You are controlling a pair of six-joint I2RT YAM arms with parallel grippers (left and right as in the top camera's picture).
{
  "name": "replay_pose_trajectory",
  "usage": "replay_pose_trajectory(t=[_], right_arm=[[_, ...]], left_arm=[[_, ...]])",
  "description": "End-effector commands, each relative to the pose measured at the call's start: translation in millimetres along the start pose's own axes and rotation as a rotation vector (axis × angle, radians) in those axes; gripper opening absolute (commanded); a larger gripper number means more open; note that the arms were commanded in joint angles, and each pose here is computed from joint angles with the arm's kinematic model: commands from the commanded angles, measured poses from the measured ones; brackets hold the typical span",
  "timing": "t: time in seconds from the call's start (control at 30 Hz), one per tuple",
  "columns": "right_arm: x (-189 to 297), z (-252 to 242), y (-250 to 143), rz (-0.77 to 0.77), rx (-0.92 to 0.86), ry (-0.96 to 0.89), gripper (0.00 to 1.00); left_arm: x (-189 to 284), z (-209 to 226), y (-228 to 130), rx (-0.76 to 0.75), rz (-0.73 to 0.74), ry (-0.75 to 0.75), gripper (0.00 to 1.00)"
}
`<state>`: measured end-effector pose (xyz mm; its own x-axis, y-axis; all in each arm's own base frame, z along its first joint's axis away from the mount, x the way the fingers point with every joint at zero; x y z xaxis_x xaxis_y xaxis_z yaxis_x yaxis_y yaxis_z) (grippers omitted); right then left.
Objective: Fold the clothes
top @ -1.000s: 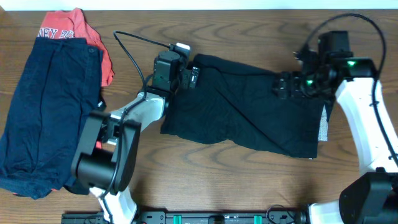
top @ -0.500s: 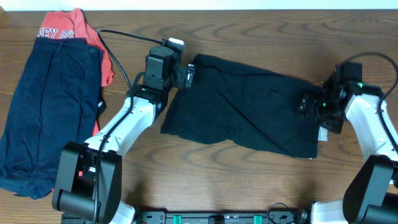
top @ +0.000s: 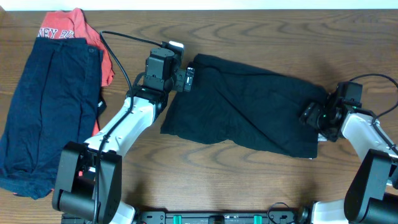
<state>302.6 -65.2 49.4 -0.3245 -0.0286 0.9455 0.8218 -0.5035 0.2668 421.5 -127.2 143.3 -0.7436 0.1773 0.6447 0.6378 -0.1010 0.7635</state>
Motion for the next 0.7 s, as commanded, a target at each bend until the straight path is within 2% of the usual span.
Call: replay_pose_trajectory(t=[0.0, 0.17, 0.5, 0.67], right_arm=[[-3, -2, 12, -0.056, -0.003, 0.002, 0.82], [-18, 0, 29, -0.125, 0.048, 0.014, 0.83], [-69, -4, 29, -0.107, 0.106, 0.015, 0.83], [-85, -4, 38, -0.159, 0.169, 0.021, 0.83]], left_arm=[[6, -1, 11, 0.009, -0.023, 0.001, 0.98], [6, -1, 4, 0.006, 0.01, 0.003, 0.98], [6, -1, 1, 0.005, 0.024, 0.004, 0.98], [6, -1, 1, 0.005, 0.024, 0.002, 0.98]])
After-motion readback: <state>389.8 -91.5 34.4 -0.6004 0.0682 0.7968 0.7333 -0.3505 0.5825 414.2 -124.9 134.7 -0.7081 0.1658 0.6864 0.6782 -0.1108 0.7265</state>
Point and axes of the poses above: each gripper's point midway between its finger pads, its own x axis back along the fingers, its own z axis along the line the jaws close on, y = z × x, the point moved 4 cm from there along x, back along the fingers, and after that the axes turned 5 degrees about x, right-handed, at the moved point
